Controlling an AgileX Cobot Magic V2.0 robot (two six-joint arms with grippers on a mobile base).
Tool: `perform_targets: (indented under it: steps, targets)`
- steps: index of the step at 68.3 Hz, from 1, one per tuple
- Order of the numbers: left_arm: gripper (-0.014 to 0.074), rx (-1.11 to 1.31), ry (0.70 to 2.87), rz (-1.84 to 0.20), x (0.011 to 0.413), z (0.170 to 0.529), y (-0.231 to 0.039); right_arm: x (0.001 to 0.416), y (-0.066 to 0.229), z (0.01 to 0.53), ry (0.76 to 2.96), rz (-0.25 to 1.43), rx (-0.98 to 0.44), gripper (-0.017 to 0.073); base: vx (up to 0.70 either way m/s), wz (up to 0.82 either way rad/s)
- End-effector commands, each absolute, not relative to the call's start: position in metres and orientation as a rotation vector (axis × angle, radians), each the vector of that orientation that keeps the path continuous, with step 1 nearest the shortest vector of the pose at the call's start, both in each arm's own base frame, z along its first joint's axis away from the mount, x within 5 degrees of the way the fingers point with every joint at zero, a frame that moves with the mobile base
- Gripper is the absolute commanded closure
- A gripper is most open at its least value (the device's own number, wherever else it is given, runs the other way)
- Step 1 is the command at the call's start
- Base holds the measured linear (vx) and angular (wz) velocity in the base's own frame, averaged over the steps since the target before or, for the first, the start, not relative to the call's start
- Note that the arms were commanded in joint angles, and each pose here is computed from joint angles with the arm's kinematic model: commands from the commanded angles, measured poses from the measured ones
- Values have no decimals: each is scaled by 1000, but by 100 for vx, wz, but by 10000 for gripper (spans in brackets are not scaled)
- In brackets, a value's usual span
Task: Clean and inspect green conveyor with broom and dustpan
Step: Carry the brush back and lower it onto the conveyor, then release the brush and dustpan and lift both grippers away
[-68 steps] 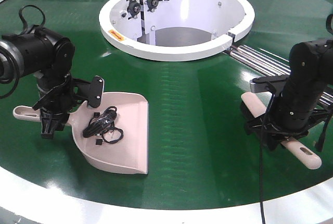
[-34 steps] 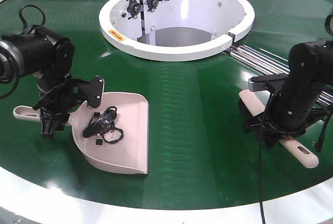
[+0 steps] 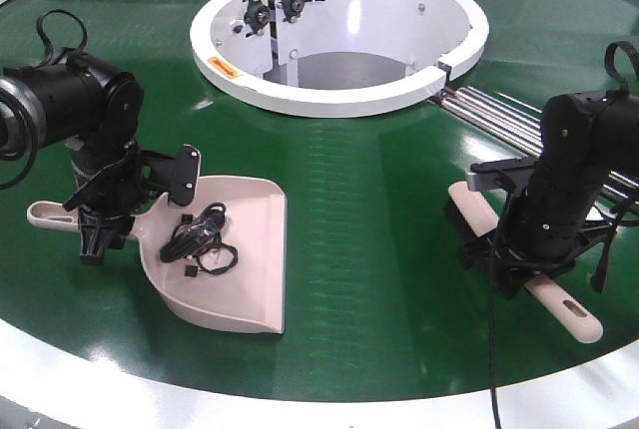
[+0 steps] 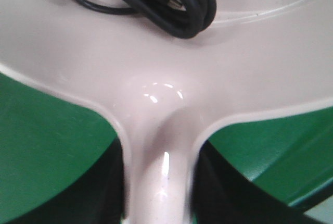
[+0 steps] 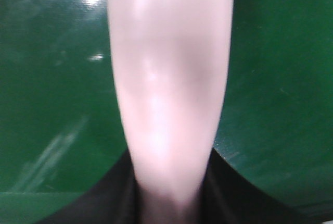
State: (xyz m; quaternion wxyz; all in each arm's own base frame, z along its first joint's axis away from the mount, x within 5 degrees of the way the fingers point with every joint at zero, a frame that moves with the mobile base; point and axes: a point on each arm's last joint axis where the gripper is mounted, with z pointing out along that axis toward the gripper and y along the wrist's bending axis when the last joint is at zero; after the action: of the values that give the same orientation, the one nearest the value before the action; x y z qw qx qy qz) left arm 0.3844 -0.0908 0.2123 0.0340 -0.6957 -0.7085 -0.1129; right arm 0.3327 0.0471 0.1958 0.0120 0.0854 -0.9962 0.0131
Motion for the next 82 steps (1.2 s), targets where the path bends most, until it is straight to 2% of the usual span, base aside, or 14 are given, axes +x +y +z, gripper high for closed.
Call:
perform_targets:
  steps: [1, 25, 35, 62, 72, 82]
  targets:
    - [600, -2205, -2259, -427, 386, 239, -96, 334, 44, 215, -3173, 60, 293, 419, 0, 0]
    - [600, -2202, -2281, -383, 385, 239, -98, 335, 44, 215, -3181, 60, 291, 195, 0, 0]
    - [600, -2194, -2314, -312, 382, 238, -101, 336, 44, 215, -3193, 56, 289, 132, 0, 0]
    - [596, -2198, -2315, -316, 383, 238, -101, 336, 44, 215, -3196, 55, 283, 124, 0, 0]
    - [567, -2197, -2317, -313, 383, 238, -102, 336, 44, 215, -3195, 55, 283, 124, 0, 0]
    - [552, -2186, -2356, -217, 380, 237, -106, 336, 44, 215, -3196, 55, 283, 124, 0, 0]
